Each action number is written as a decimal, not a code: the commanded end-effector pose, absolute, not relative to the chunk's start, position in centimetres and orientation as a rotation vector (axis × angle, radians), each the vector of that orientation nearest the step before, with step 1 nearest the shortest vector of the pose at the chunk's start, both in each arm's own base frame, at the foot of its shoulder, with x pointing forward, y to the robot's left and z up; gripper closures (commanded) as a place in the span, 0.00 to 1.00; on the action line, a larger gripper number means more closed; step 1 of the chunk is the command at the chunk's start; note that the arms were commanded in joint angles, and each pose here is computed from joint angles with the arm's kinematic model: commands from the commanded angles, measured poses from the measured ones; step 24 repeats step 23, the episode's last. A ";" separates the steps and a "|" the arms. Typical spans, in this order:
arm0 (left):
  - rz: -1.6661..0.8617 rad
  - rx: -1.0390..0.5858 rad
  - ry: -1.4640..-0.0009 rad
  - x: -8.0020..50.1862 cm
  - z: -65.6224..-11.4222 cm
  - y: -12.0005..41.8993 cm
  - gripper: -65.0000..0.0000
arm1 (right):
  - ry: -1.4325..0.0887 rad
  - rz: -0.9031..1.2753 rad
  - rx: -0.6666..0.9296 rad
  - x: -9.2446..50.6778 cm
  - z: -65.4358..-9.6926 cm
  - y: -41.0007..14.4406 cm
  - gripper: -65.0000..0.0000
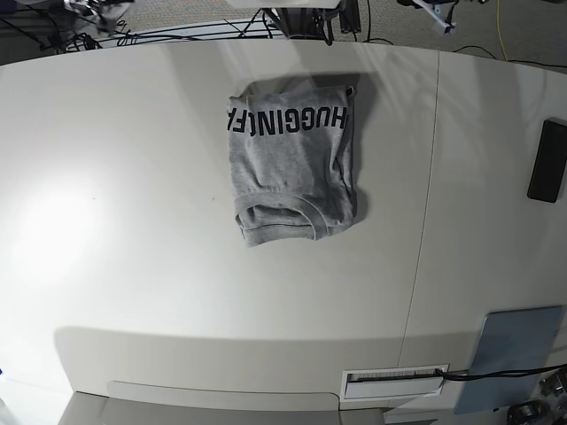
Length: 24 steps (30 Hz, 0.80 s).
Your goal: Fold the T-shirt properly
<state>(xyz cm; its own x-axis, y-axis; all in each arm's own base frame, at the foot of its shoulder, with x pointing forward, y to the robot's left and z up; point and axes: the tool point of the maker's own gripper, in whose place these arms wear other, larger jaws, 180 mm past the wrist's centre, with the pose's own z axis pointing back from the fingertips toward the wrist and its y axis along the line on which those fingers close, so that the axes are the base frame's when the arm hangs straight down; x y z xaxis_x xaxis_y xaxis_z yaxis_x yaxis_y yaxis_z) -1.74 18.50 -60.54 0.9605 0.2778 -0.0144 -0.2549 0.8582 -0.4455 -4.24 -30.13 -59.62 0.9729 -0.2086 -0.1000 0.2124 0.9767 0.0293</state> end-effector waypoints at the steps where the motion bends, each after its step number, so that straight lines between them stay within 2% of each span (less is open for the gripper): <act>1: 0.269 -0.449 -0.042 -1.5 -60.8 18.1 0.89 | 0.071 -0.200 0.030 -3.4 -59.6 -30.5 1.00; 6: 0.264 -0.362 -0.047 -0.7 -62.5 16.1 0.89 | 0.000 -0.173 0.070 -0.6 -60.9 -27.7 1.00; 13: 0.198 -0.388 -0.072 0.0 -63.0 11.4 0.89 | -0.024 -0.142 0.051 0.0 -61.4 -27.3 1.00; 24: 0.205 -0.382 -0.059 -0.2 -63.1 11.1 0.89 | -0.025 -0.141 0.049 0.0 -61.4 -27.3 1.00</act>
